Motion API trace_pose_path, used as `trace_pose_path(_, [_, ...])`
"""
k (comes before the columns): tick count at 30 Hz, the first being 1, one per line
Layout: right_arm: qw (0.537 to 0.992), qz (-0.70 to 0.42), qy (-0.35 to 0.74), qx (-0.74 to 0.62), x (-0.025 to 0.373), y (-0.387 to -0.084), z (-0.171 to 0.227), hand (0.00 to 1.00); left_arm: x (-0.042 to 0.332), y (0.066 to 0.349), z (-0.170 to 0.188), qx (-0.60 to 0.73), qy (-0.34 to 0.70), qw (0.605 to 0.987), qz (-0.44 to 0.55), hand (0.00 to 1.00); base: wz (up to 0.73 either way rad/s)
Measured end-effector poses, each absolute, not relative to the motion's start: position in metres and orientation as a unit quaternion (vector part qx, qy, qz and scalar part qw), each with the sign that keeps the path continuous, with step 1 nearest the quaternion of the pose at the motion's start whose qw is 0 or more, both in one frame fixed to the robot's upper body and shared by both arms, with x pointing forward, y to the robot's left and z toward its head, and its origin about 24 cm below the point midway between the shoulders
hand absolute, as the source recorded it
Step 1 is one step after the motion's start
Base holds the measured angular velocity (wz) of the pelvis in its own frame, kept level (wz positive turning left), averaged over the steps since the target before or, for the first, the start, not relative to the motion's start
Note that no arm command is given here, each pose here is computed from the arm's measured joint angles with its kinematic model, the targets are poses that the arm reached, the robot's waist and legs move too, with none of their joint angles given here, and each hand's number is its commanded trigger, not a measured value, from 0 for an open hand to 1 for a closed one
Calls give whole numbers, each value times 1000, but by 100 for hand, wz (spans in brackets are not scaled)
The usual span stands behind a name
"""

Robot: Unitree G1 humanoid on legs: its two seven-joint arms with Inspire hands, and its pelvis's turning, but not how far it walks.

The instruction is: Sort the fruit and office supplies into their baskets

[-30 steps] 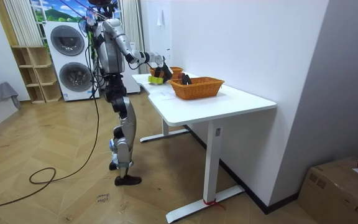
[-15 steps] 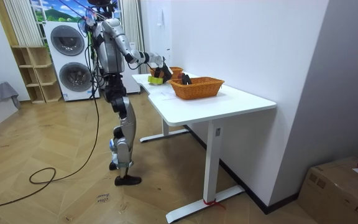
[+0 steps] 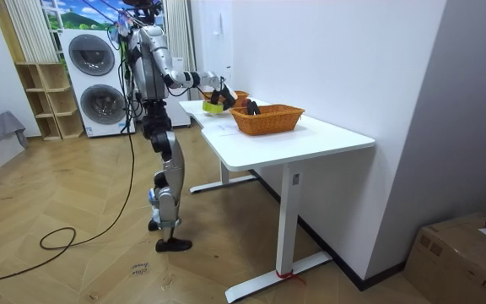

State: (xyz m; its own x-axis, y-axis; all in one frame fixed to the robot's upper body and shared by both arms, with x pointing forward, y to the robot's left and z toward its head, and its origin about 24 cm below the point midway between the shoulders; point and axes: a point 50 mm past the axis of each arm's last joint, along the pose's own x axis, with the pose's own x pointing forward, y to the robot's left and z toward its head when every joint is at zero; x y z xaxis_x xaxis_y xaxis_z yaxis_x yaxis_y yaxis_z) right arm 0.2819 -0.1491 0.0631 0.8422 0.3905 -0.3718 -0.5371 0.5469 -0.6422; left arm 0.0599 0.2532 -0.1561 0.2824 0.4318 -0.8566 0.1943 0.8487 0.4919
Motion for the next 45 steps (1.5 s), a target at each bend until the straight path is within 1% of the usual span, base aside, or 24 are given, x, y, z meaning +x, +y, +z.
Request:
trace_pose_path(4, [890, 226, 52, -394, 277, -157, 81, 100, 50, 253, -157, 259, 601, 752, 80, 0, -8])
trace_pose_path(15, [915, 165, 14, -368, 280, -171, 94, 100, 34, 252, -160, 255, 617, 741, 77, 0, -5])
trace_pose_path(22, [940, 69, -34, -333, 282, -197, 110, 100, 23, 253, -160, 244, 624, 737, 87, 0, 0])
trace_pose_path(28, [952, 8, -54, -301, 282, -210, 116, 100, 14, 250, -161, 239, 634, 730, 87, 0, 0])
trace_pose_path(34, [958, -20, -15, -287, 284, -232, 100, 100, 17, 253, -160, 230, 627, 737, 105, 0, -2])
trace_pose_path(42, [958, -43, -3, -282, 284, -244, 96, 100, 19, 255, -159, 224, 624, 740, 115, 0, -1])
trace_pose_path(45, [959, -64, -5, -276, 282, -255, 100, 100, 17, 257, -158, 220, 626, 738, 124, 0, 1])
